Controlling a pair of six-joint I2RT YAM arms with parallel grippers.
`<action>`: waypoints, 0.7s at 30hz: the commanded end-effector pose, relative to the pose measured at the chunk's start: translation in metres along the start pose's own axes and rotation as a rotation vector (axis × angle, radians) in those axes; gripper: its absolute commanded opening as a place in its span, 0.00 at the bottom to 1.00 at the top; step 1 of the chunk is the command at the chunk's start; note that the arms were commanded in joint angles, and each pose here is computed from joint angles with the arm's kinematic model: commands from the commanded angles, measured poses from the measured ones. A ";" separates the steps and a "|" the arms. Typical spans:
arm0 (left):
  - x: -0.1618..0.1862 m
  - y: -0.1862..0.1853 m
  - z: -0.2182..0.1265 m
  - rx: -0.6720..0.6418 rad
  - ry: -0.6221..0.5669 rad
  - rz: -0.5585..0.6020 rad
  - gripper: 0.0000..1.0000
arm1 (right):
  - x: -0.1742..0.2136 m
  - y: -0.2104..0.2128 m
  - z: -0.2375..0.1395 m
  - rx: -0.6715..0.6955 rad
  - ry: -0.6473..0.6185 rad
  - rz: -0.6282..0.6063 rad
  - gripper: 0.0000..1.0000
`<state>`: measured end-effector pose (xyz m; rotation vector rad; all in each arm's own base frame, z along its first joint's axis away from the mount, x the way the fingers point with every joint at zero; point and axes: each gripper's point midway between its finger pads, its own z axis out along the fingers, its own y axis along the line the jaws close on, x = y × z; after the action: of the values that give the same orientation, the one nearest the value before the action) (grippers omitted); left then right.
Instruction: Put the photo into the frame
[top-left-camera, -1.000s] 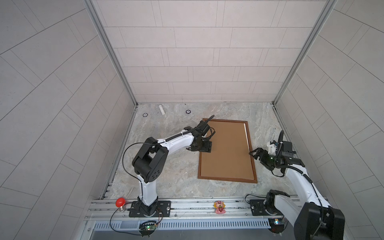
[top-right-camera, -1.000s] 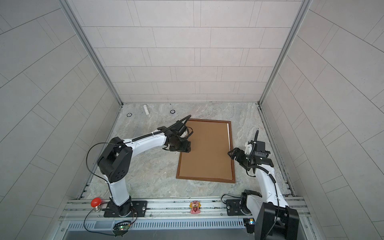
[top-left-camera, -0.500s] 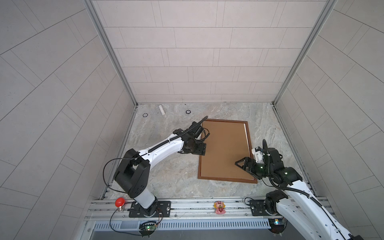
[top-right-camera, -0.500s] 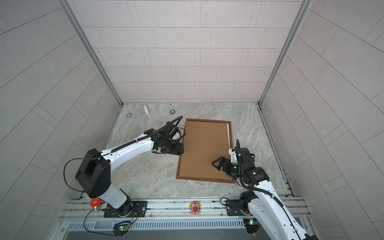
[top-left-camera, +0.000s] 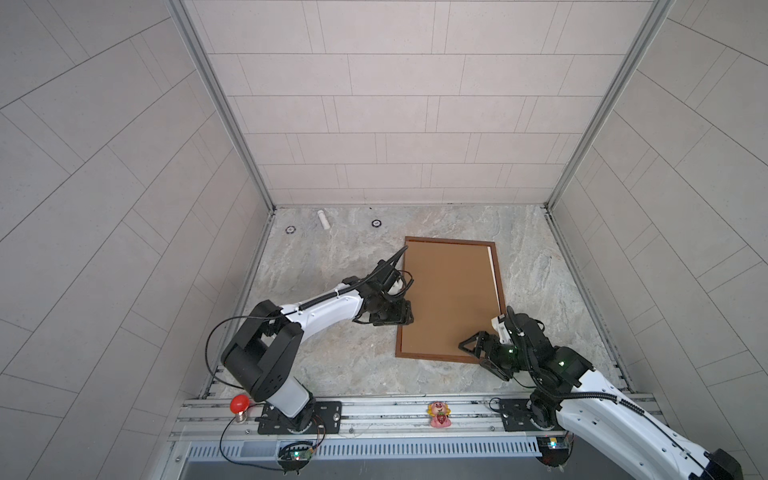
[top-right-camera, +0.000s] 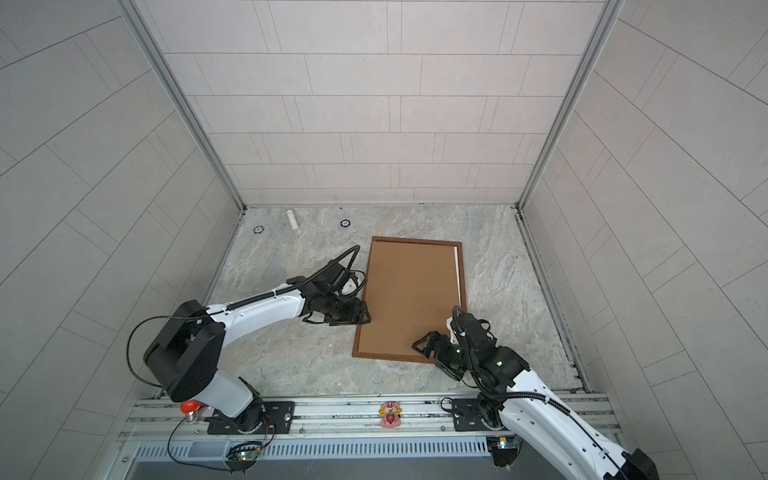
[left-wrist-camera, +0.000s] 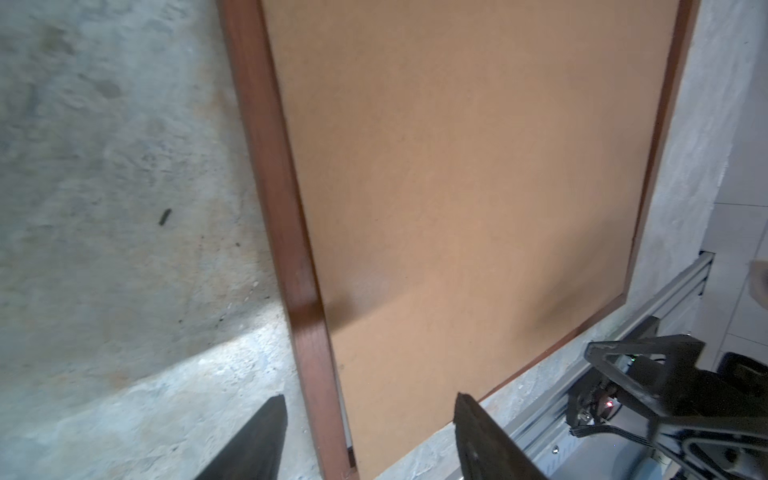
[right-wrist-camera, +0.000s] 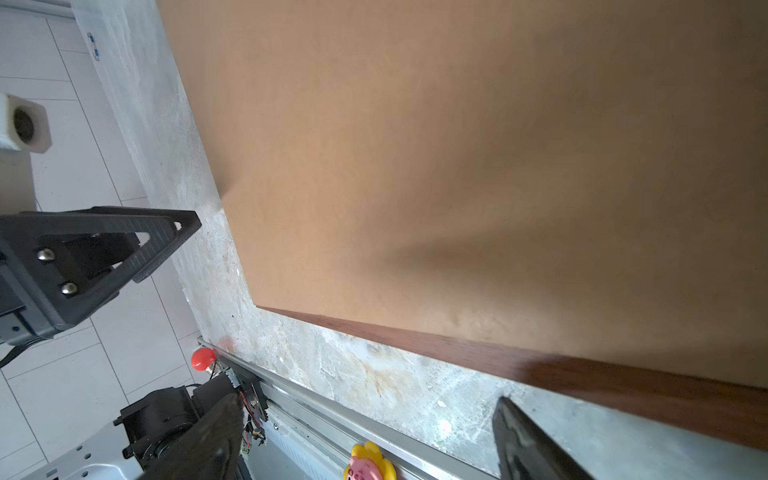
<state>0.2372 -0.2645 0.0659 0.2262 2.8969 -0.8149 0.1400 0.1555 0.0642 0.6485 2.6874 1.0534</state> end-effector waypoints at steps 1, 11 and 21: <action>0.001 -0.008 -0.005 0.052 -0.012 -0.012 0.70 | -0.009 0.004 0.002 -0.018 -0.048 0.042 0.89; 0.014 -0.010 0.004 0.062 0.014 -0.028 0.70 | -0.015 0.001 0.011 -0.018 -0.067 0.073 0.89; 0.020 -0.011 0.013 0.093 0.021 -0.048 0.67 | -0.025 0.004 0.009 -0.050 -0.131 0.081 0.89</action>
<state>0.2184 -0.2724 0.0526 0.1690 2.9224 -0.9139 0.1566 0.1555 0.0587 0.7462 2.6014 1.0604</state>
